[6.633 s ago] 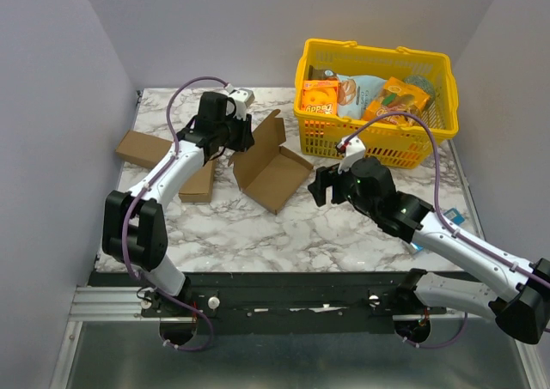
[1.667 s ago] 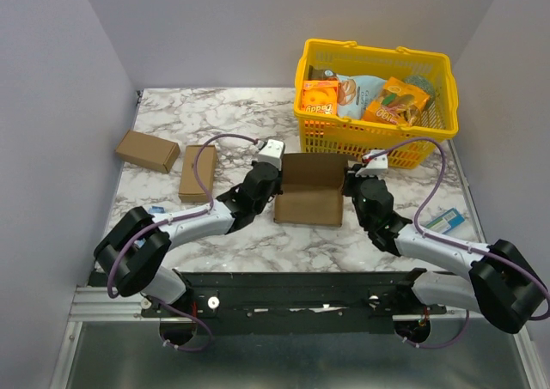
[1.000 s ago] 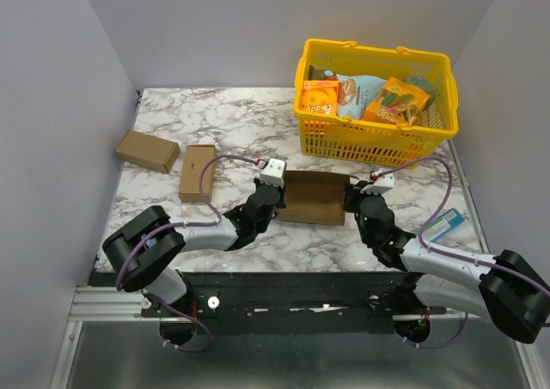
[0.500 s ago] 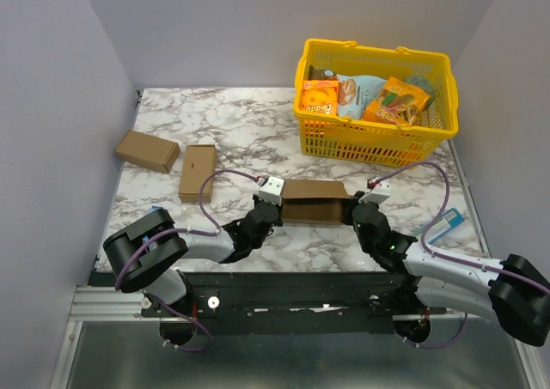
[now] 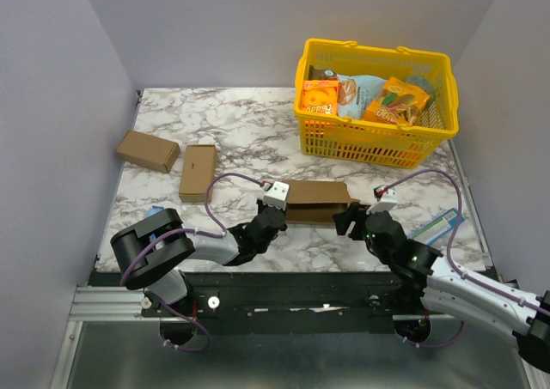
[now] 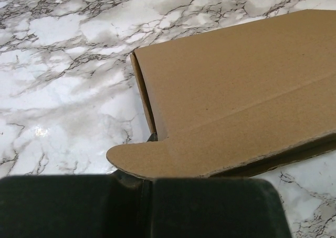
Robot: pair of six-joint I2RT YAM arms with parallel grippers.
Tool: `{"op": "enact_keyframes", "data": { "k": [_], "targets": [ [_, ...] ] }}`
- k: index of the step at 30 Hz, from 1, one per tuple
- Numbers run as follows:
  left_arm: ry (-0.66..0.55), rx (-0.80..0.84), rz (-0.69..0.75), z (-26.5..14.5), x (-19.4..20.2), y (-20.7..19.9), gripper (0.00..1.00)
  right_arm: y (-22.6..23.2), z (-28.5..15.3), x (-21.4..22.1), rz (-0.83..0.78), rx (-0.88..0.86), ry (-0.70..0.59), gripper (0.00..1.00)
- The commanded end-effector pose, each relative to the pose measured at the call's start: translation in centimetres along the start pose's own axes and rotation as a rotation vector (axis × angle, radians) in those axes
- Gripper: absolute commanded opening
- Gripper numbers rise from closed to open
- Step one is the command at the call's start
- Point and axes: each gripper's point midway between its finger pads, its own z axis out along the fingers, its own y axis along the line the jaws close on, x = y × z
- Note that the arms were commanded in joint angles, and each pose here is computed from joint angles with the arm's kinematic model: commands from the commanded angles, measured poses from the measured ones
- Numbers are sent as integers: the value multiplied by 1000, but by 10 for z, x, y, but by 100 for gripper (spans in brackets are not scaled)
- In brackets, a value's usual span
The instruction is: Fold the paper box
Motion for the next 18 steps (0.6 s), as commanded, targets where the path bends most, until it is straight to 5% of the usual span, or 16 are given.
{"op": "enact_keyframes", "data": {
  "k": [1, 8, 18],
  "targets": [
    [112, -72, 95, -4, 41, 21, 0, 4, -23, -1, -86, -84, 29, 75],
    [114, -74, 109, -5, 45, 24, 0, 51, -55, -88, -119, -227, -166, 75],
    [119, -49, 122, -6, 46, 20, 0, 104, 28, -78, -269, -104, 58, 66]
  ]
}}
